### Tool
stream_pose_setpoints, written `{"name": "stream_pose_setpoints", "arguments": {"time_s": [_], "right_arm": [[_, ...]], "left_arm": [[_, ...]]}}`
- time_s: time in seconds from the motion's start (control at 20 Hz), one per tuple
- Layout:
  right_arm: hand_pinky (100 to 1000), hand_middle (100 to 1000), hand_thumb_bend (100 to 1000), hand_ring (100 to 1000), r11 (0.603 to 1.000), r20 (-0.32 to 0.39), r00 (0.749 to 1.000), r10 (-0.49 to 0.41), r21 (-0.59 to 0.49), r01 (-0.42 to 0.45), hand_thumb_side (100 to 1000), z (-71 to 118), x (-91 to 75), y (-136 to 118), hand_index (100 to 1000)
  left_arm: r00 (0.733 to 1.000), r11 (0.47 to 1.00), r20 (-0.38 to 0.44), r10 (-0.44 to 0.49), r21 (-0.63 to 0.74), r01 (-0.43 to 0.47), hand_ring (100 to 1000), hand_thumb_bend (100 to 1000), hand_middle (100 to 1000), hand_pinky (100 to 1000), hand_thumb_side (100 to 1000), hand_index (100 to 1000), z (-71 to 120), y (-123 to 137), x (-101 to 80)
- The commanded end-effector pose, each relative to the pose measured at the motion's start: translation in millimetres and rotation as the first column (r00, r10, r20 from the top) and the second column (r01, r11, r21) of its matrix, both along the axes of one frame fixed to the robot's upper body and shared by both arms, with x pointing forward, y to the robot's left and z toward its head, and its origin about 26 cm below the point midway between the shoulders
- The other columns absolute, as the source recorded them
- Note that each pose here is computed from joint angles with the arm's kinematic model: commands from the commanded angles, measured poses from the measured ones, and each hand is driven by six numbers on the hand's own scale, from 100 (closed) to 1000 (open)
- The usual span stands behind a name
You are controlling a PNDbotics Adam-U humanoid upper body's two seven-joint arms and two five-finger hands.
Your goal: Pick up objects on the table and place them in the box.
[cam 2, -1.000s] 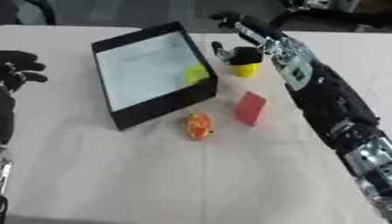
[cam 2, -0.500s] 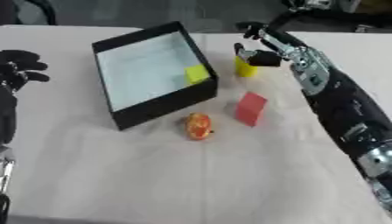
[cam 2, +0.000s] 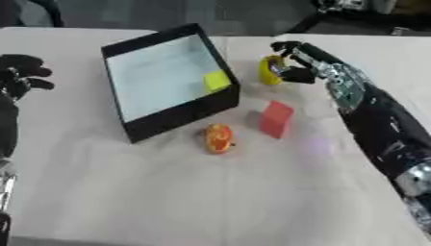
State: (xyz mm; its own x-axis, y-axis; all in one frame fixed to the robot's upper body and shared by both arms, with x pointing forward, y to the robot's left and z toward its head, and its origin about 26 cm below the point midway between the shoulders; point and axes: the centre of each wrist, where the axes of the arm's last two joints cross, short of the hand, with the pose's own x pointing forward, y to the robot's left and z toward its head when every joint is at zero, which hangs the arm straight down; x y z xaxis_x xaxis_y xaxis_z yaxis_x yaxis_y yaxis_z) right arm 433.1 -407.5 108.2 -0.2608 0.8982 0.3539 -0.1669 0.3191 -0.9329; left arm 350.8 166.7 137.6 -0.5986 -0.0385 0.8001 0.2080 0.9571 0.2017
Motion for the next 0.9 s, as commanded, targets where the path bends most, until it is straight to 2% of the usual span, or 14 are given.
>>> {"name": "stream_pose_setpoints", "arguments": {"time_s": [0.05, 0.15, 0.35, 0.4, 0.45, 0.5, 0.7, 0.9], "right_arm": [[872, 868, 100, 871, 0.998, -0.015, 1.000, -0.013, -0.055, 0.012, 828, 9.5, 0.3, -8.9, 947], [873, 857, 100, 872, 0.997, -0.034, 0.999, -0.006, -0.072, 0.003, 814, 7.8, 1.0, -7.5, 935], [873, 815, 100, 869, 0.994, -0.071, 0.997, 0.015, -0.110, -0.023, 630, 5.7, 2.4, -4.9, 893], [871, 788, 100, 865, 0.993, -0.076, 0.997, 0.020, -0.118, -0.029, 480, 5.7, 2.5, -4.6, 869], [870, 772, 100, 861, 0.991, -0.080, 0.996, 0.024, -0.128, -0.034, 399, 5.8, 2.6, -4.4, 853], [864, 724, 100, 846, 0.990, -0.081, 0.996, 0.026, -0.135, -0.037, 245, 6.2, 2.7, -4.2, 808], [839, 553, 100, 788, 0.989, -0.021, 1.000, 0.009, -0.146, -0.012, 226, 9.0, 3.0, -3.8, 650], [800, 396, 100, 715, 0.993, 0.101, 0.995, -0.017, -0.113, 0.028, 202, 12.4, 3.7, -2.2, 483]], "left_arm": [[0.999, 1.000, 0.039, 0.003, -0.002, -0.003, 628, 100, 605, 580, 886, 658, 11.1, 2.1, -0.6], [0.999, 1.000, 0.039, 0.003, -0.002, -0.003, 629, 100, 605, 580, 886, 658, 11.3, 2.0, -0.6], [0.999, 1.000, 0.040, 0.002, -0.003, -0.002, 630, 100, 606, 580, 886, 658, 11.5, 1.9, -0.7], [0.999, 1.000, 0.040, 0.002, -0.003, -0.002, 630, 100, 606, 580, 886, 658, 11.5, 1.9, -0.7], [0.999, 1.000, 0.040, 0.002, -0.003, -0.002, 630, 100, 606, 580, 886, 658, 11.5, 1.8, -0.7], [0.999, 1.000, 0.040, 0.002, -0.003, -0.001, 630, 100, 606, 579, 886, 658, 11.4, 1.7, -0.7], [0.999, 1.000, 0.039, 0.002, -0.002, -0.002, 630, 100, 605, 579, 887, 658, 11.2, 1.8, -0.7], [0.999, 1.000, 0.038, 0.003, -0.003, -0.003, 630, 100, 605, 578, 888, 658, 10.9, 1.9, -0.7]]}}
